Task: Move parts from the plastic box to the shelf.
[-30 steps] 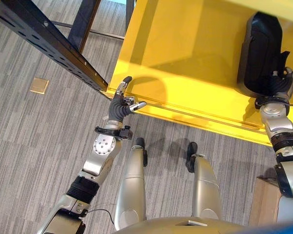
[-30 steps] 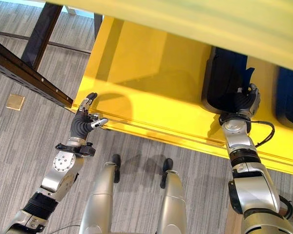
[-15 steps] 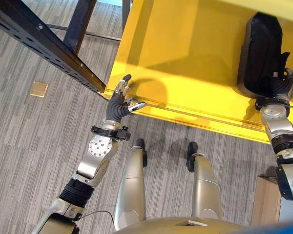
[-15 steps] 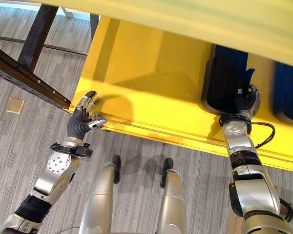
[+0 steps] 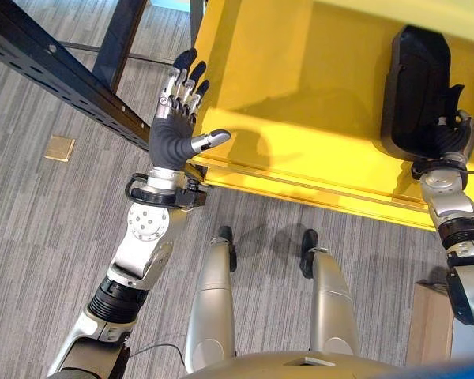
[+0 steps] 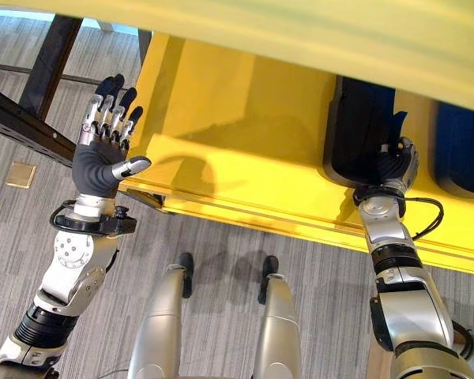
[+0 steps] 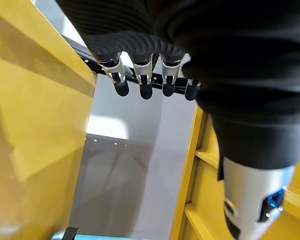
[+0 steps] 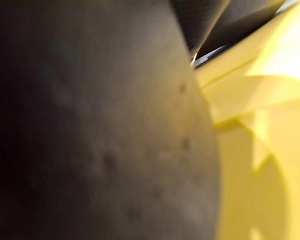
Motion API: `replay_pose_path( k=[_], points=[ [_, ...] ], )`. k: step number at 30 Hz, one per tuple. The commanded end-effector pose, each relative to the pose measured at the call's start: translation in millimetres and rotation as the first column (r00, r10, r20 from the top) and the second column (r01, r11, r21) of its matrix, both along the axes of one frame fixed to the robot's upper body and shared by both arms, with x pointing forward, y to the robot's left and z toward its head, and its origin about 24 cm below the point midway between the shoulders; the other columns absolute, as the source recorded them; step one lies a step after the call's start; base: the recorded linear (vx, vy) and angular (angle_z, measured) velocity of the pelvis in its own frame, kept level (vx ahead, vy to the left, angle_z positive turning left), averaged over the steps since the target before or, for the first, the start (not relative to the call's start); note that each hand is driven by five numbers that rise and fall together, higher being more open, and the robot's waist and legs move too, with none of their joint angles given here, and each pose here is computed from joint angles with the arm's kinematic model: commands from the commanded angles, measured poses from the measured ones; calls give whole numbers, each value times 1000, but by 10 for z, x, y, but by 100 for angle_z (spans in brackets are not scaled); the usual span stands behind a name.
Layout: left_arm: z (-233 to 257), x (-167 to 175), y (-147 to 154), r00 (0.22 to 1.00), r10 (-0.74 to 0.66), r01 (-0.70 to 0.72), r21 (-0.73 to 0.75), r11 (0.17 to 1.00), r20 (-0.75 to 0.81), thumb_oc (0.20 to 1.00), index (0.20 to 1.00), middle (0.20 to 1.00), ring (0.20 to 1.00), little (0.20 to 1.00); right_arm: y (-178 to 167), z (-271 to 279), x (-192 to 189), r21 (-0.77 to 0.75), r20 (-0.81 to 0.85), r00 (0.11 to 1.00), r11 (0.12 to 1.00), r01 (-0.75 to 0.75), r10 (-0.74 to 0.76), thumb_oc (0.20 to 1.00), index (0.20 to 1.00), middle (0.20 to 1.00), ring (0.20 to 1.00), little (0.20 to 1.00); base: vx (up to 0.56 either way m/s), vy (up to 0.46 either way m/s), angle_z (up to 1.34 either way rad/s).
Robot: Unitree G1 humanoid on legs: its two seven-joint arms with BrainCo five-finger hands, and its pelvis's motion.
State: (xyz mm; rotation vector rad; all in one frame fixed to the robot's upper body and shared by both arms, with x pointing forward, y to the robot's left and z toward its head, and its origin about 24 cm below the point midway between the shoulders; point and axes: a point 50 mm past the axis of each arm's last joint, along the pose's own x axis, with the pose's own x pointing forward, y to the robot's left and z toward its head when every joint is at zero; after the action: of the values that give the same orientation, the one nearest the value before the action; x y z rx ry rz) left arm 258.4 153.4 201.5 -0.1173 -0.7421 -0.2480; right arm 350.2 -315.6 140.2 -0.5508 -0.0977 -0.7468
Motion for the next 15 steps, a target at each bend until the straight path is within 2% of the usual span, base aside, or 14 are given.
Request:
replay_pose_path(
  k=[1,15],
  points=[
    [210,-139,-58,988,-34,38,-24,999,153,1000,1000,1000,1000,1000,-60,269,-9,-54,108,994,998,6,0,200,200,200,200,200,0,0,0],
    [205,-63,-173,988,-67,70,-20,997,139,1000,1000,1000,1000,1000,-43,341,21,-60,125,992,998,16,-9,200,200,200,200,200,0,0,0]
  ],
)
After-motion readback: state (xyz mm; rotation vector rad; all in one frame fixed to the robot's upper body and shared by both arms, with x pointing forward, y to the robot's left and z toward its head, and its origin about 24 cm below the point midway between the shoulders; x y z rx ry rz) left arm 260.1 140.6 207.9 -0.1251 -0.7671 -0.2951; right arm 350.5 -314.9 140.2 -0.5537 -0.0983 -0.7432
